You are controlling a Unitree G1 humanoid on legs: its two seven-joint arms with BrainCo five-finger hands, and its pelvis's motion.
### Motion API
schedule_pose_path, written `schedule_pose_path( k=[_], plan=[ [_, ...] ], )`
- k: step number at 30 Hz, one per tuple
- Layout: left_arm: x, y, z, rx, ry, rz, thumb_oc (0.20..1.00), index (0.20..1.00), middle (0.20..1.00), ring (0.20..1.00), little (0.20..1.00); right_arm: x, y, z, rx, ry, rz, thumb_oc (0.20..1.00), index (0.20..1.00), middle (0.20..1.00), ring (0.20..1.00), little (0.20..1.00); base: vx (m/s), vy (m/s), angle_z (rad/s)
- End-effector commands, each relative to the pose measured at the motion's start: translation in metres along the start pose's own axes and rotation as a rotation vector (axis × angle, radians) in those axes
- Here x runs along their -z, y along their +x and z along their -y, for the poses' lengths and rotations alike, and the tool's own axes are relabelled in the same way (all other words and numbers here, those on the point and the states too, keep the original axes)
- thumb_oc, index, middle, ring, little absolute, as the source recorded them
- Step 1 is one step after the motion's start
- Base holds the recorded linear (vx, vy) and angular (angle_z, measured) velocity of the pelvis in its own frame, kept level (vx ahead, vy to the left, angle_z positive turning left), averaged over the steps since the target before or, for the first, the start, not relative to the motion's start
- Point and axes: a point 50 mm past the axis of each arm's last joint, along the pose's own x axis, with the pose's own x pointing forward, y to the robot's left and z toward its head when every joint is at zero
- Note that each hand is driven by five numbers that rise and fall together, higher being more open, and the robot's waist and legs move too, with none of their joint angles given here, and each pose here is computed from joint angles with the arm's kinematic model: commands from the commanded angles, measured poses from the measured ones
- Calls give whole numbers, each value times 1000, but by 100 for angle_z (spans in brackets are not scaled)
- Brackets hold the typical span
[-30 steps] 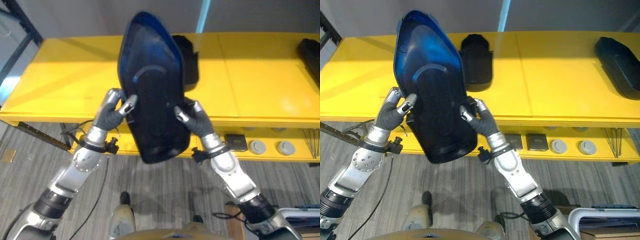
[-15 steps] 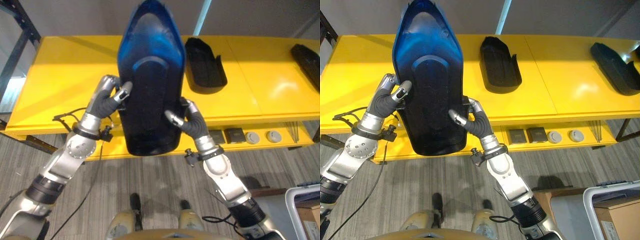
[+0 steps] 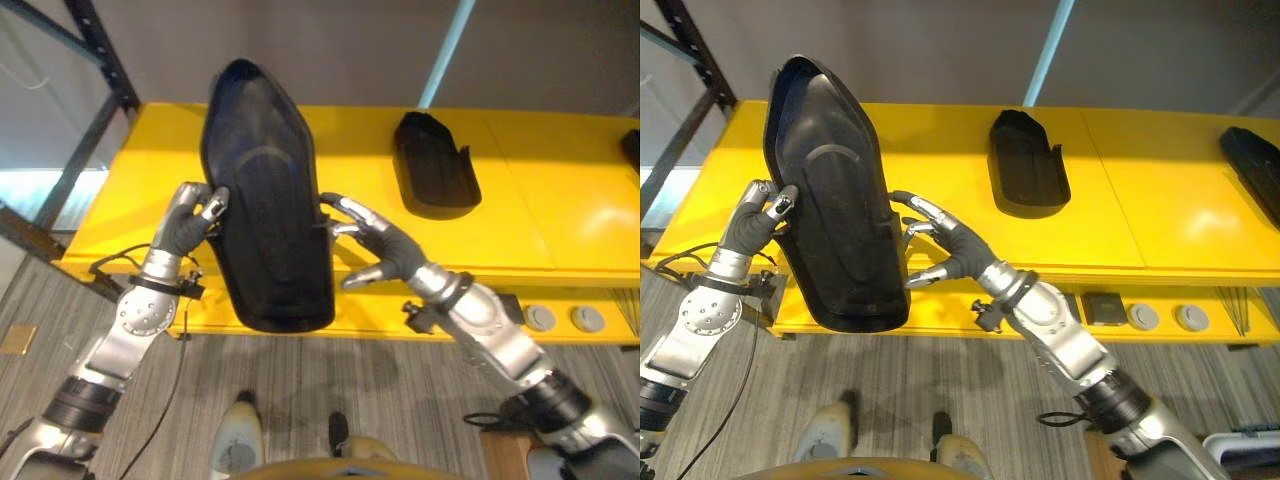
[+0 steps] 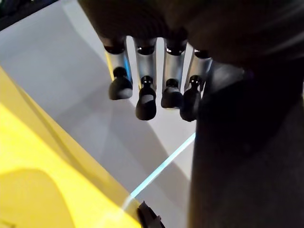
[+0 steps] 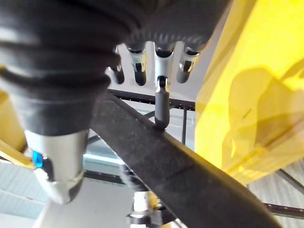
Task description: Move parts from the plastic box to the shelf.
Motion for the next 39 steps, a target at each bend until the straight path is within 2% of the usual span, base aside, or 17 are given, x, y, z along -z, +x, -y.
schedule_pose_path(
  k=[1,5,6,8,9,14,20,29,31,39],
  plan=[
    [-13,26,-21,-119,68,108,200,200,200,200,200,-33,0,-7,-48,105,215,1000,1000,1000,1000,1000,56,130,-16],
    [-10,23,-26,-131,108,91,200,200,200,200,200,-39,-10,-1,32,126,268,1000,1000,1000,1000,1000,60,135,-22],
    [-4,20,-36,-156,164,62,200,200,200,200,200,-41,-19,6,128,164,330,1000,1000,1000,1000,1000,33,94,-3],
    [1,18,-42,-174,194,40,200,200,200,200,200,-40,-22,10,185,175,355,1000,1000,1000,1000,1000,9,114,-32],
    [9,11,-57,-228,264,-7,200,200,200,200,200,-40,-29,17,306,135,392,1000,1000,1000,1000,1000,-17,91,-39],
    [20,4,-74,-298,331,-71,200,200,200,200,200,-32,-32,17,401,77,354,1000,1000,1000,1000,1000,-9,24,-65],
    [35,9,-82,-368,313,-151,200,200,200,200,200,-17,-32,11,398,97,281,1000,1000,1000,1000,1000,-56,-49,-4],
    [50,22,-87,-406,326,-224,200,200,200,200,200,-15,-19,2,335,150,303,1000,1000,1000,1000,1000,-33,-51,0],
    [50,28,-104,-445,413,-226,200,200,200,200,200,-15,-13,-1,301,165,307,1000,1000,1000,1000,1000,-26,-64,-9],
    [50,48,-135,-423,563,-247,200,200,200,200,200,-8,-8,-7,248,226,294,1000,1000,1000,1000,1000,-3,-18,-3]
  ],
)
